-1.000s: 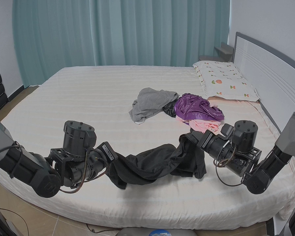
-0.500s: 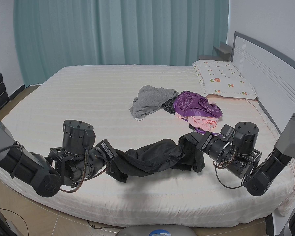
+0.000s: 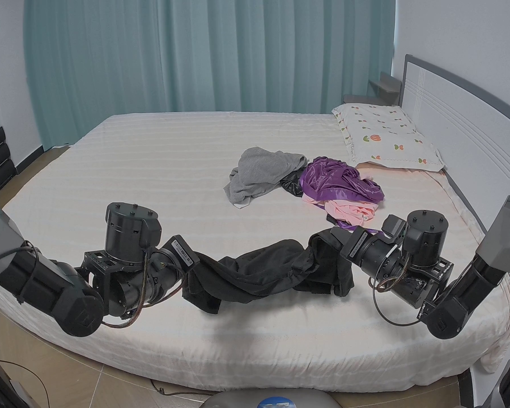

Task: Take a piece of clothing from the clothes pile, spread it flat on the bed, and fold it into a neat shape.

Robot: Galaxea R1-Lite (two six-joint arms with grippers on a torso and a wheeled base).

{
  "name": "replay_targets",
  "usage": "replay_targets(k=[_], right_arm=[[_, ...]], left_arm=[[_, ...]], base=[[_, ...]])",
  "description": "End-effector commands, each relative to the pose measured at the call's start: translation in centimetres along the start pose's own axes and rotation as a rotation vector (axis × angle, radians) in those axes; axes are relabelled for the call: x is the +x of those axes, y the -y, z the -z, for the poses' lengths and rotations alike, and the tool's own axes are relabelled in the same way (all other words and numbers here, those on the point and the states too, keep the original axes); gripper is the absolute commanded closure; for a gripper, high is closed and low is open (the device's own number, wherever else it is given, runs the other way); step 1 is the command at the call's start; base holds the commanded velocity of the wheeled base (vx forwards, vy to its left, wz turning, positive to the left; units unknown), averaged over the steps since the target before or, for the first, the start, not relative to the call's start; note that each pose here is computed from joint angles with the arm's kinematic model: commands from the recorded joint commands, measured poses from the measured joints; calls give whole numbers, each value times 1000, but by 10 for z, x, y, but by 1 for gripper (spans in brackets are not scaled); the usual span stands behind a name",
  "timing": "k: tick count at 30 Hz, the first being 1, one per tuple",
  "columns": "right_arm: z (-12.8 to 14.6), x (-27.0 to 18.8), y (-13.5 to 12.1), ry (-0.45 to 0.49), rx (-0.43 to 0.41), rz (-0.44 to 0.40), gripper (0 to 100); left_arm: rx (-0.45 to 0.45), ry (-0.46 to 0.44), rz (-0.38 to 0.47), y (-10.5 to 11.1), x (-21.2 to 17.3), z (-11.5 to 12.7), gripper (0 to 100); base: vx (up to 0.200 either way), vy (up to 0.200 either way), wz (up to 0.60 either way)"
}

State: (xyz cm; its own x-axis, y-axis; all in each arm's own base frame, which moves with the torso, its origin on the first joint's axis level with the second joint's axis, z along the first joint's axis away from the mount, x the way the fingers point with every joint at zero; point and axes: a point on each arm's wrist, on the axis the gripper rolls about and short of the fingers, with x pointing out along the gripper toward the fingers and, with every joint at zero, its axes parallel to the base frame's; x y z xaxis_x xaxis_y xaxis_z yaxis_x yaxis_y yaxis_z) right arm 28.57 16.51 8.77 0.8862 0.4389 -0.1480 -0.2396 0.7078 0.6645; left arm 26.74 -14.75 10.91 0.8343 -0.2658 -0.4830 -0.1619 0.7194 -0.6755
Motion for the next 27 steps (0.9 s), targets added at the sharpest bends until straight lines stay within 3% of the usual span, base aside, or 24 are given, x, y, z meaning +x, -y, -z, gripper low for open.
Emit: replay_targets(k=[1, 22, 27], right_arm=[[-1, 0, -1, 2, 0, -3, 100], [-14, -4, -6, 45, 0, -12, 100], [-16, -3, -6, 78, -20, 23, 100]], left_arm=[[-10, 11, -1, -1, -1, -4, 100], [-42, 81, 59, 4, 3, -19, 100], [-41, 84, 62, 5, 3, -20, 100]], base=[[0, 200, 0], [0, 200, 0], [0, 200, 0]])
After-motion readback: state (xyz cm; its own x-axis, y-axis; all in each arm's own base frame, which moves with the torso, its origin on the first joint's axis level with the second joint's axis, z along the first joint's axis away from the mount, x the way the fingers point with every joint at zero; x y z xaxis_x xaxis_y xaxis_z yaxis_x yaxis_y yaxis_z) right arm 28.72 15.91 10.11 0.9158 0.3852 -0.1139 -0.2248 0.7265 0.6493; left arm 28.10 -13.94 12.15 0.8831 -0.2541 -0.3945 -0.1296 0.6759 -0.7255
